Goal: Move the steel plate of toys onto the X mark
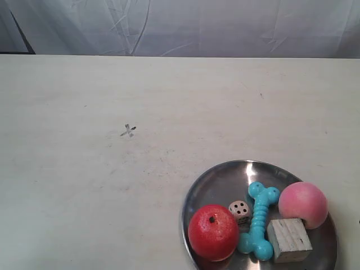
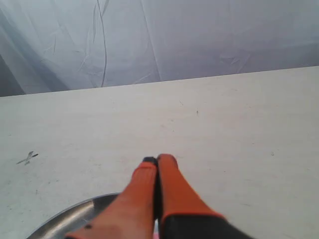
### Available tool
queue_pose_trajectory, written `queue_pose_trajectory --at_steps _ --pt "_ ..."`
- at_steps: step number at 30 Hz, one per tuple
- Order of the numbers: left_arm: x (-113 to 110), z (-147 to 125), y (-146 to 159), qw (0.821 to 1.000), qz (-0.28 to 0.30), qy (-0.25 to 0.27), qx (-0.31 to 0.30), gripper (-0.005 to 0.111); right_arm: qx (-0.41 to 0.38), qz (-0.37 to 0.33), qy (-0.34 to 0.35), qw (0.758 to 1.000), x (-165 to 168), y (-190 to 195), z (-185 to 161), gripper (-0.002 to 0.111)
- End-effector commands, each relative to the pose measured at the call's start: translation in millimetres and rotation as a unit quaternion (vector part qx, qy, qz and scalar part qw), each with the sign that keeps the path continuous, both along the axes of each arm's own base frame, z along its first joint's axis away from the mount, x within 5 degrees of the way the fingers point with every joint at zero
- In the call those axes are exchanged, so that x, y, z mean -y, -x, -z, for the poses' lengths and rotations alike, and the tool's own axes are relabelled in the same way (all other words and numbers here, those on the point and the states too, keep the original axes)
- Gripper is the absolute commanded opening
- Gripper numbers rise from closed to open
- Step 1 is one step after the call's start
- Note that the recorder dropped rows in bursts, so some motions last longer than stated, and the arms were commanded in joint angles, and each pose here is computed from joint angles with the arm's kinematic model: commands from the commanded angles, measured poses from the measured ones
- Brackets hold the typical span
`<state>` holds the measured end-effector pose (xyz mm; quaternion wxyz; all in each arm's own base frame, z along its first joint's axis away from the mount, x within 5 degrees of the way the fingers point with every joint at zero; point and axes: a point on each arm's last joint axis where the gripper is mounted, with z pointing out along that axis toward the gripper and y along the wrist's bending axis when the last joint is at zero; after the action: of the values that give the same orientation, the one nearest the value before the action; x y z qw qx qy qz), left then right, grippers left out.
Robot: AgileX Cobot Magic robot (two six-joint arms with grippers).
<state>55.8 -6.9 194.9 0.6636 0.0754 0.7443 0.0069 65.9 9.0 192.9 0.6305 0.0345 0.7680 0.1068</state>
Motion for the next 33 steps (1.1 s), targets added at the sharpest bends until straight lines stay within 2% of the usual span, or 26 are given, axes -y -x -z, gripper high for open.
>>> queue_pose_trajectory --at_steps 1,17,25,30,32,33 --pt "0 -1 0 1.0 -0.001 -0.001 0.006 0.0 0.006 0.003 0.003 1.0 1 0 -1 0.0" --pt "-1 -1 0 1.0 -0.002 -0.005 0.01 0.0 0.006 -0.012 0.002 1.0 -1 1 -1 0.0" --pt "-4 -15 -1 0.996 -0.021 0.0 0.086 0.0 0.006 -0.012 0.002 1.0 -1 1 -1 0.0" --pt "-7 -29 1 0.986 -0.04 0.005 0.161 0.0 0.006 -0.012 0.002 1.0 -1 1 -1 0.0" --pt "-9 -35 3 0.979 -0.049 0.024 0.197 0.0 0.006 -0.012 0.002 1.0 -1 1 -1 0.0" --pt "-11 -39 4 0.974 -0.052 0.059 0.215 0.0 0.006 -0.012 0.0 1.0 -1 1 -1 0.0"
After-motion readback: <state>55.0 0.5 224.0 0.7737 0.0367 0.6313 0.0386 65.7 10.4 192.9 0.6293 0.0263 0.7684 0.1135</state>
